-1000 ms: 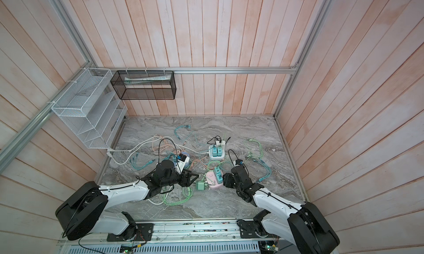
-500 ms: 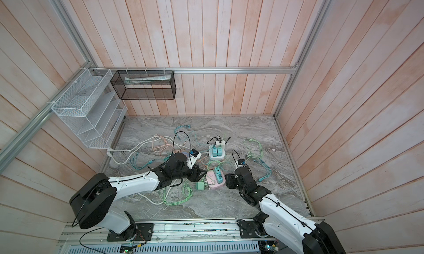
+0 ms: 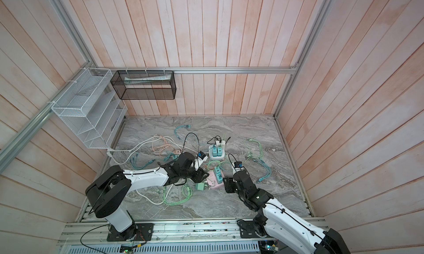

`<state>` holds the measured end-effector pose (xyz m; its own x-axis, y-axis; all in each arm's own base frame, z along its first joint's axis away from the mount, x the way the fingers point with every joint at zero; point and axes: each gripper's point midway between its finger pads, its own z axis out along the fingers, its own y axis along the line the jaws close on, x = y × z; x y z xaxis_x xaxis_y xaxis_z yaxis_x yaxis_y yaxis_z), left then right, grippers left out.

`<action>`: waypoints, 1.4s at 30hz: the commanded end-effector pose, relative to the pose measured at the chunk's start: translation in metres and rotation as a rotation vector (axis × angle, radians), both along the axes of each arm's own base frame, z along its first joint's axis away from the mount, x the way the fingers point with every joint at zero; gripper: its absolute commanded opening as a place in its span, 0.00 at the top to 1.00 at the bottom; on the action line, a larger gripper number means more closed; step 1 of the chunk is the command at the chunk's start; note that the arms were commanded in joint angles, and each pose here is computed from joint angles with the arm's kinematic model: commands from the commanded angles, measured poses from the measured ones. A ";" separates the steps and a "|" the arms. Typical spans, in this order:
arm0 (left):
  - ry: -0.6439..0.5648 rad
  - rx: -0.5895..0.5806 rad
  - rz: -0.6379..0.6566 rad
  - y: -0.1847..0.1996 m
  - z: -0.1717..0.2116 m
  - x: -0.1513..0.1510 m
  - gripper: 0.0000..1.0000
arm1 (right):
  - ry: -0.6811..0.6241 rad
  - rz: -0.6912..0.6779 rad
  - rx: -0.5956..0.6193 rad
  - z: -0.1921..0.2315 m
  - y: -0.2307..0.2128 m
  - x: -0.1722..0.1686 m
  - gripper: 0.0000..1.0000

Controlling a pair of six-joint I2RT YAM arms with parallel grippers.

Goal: Pull the plug off the socket

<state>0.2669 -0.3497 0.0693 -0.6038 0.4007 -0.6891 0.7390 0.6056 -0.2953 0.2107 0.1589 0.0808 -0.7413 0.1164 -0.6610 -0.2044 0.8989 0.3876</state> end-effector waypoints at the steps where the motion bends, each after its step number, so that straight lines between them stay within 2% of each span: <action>1: -0.002 0.034 -0.017 -0.002 -0.005 -0.002 0.45 | 0.019 -0.025 -0.038 -0.007 -0.005 -0.005 0.57; 6: 0.008 0.070 -0.023 -0.004 -0.016 -0.006 0.49 | 0.011 -0.032 -0.068 -0.007 -0.006 -0.009 0.57; 12: 0.019 0.094 -0.013 0.000 -0.023 -0.012 0.49 | 0.002 -0.032 -0.066 -0.002 -0.008 -0.012 0.58; 21: 0.027 0.083 0.025 -0.003 -0.020 -0.006 0.49 | -0.054 0.005 -0.036 0.007 0.006 -0.011 0.46; 31: 0.060 0.079 0.051 -0.006 -0.024 -0.005 0.49 | -0.034 0.038 -0.099 -0.003 0.020 -0.004 0.45; 42: 0.092 0.090 0.057 -0.007 -0.031 -0.008 0.49 | -0.090 0.048 -0.106 0.007 0.029 0.007 0.47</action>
